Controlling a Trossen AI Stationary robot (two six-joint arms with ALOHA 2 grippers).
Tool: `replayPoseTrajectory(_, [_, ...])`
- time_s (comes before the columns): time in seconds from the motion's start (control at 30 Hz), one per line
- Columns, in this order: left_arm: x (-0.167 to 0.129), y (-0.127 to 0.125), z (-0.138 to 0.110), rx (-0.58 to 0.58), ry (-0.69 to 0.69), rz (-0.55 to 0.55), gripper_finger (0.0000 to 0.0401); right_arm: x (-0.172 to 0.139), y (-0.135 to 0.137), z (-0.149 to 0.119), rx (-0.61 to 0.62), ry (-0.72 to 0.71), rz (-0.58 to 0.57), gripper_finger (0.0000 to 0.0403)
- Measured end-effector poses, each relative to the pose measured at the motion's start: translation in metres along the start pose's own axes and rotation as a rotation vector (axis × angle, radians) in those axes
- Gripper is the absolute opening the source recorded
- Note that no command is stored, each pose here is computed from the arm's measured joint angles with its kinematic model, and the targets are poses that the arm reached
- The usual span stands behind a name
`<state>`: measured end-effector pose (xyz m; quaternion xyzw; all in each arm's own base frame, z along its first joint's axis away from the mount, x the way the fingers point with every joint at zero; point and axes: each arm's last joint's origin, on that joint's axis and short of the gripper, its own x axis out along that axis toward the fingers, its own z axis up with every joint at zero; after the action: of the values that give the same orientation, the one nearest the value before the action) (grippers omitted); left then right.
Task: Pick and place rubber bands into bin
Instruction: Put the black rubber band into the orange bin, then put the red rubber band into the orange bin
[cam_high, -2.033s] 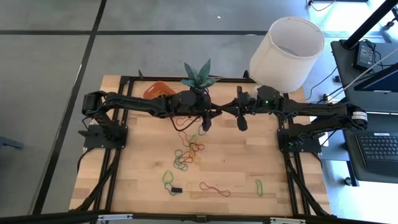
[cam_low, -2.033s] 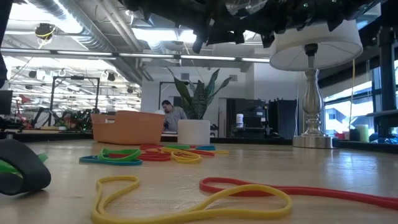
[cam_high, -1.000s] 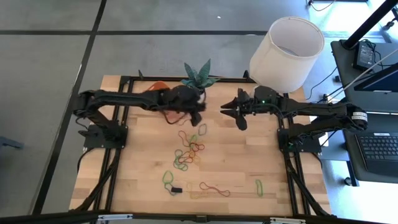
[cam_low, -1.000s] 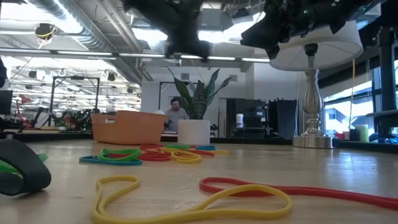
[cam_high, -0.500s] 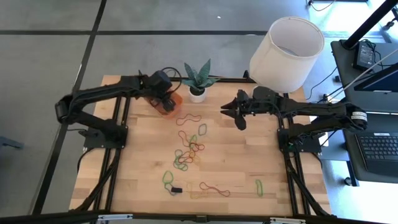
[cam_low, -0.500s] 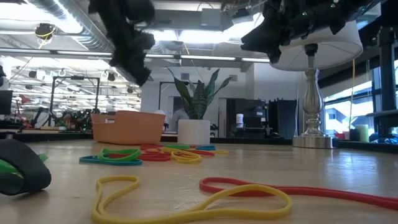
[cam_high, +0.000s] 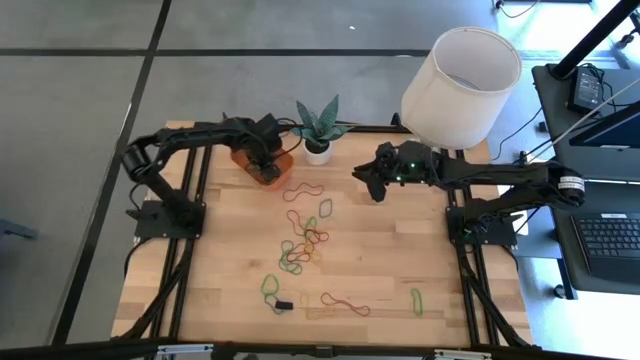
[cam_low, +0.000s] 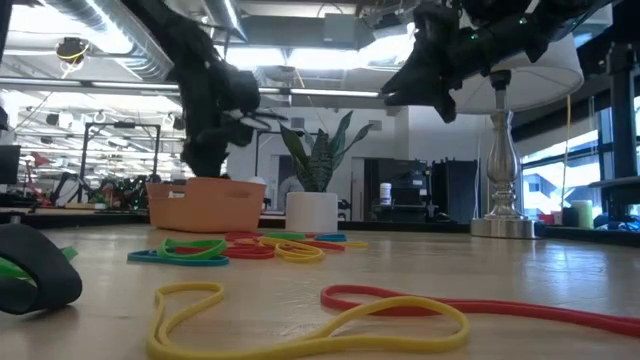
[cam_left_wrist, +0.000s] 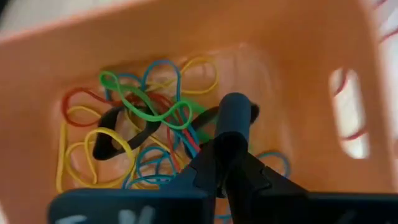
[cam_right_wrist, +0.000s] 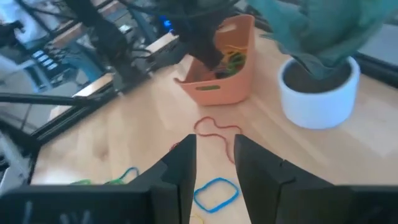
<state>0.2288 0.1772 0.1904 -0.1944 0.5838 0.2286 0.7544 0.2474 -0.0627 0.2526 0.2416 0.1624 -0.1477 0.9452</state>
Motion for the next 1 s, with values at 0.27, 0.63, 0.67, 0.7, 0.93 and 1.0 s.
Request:
replayPoseTrajectory(0.27, [0.01, 0.014, -0.001, 0.038, 0.04, 0.004, 0.0105, 0.002, -0.003, 0.0, 0.039, -0.031, -0.083, 0.0111])
replayPoseTrajectory(0.63, [-0.005, 0.021, -0.003, 0.041, -0.006, 0.022, 0.0149, 0.002, -0.004, 0.0, 0.046, -0.045, -0.111, 0.0111])
replayPoseTrajectory(0.67, [-0.008, 0.02, -0.003, 0.033, -0.018, 0.023, 0.0148, 0.002, -0.004, 0.0, 0.043, -0.045, -0.112, 0.0111])
replayPoseTrajectory(0.7, [-0.012, 0.02, -0.003, 0.021, -0.031, 0.024, 0.0147, 0.002, -0.004, 0.0, 0.036, -0.045, -0.112, 0.0111])
replayPoseTrajectory(0.93, [-0.044, 0.012, -0.01, -0.089, -0.126, 0.033, 0.0121, 0.002, -0.004, 0.0, -0.01, -0.042, -0.113, 0.0111])
replayPoseTrajectory(1.0, [-0.053, 0.007, -0.014, -0.122, -0.143, 0.05, 0.0107, 0.002, -0.004, 0.0, -0.031, -0.041, -0.113, 0.0111])
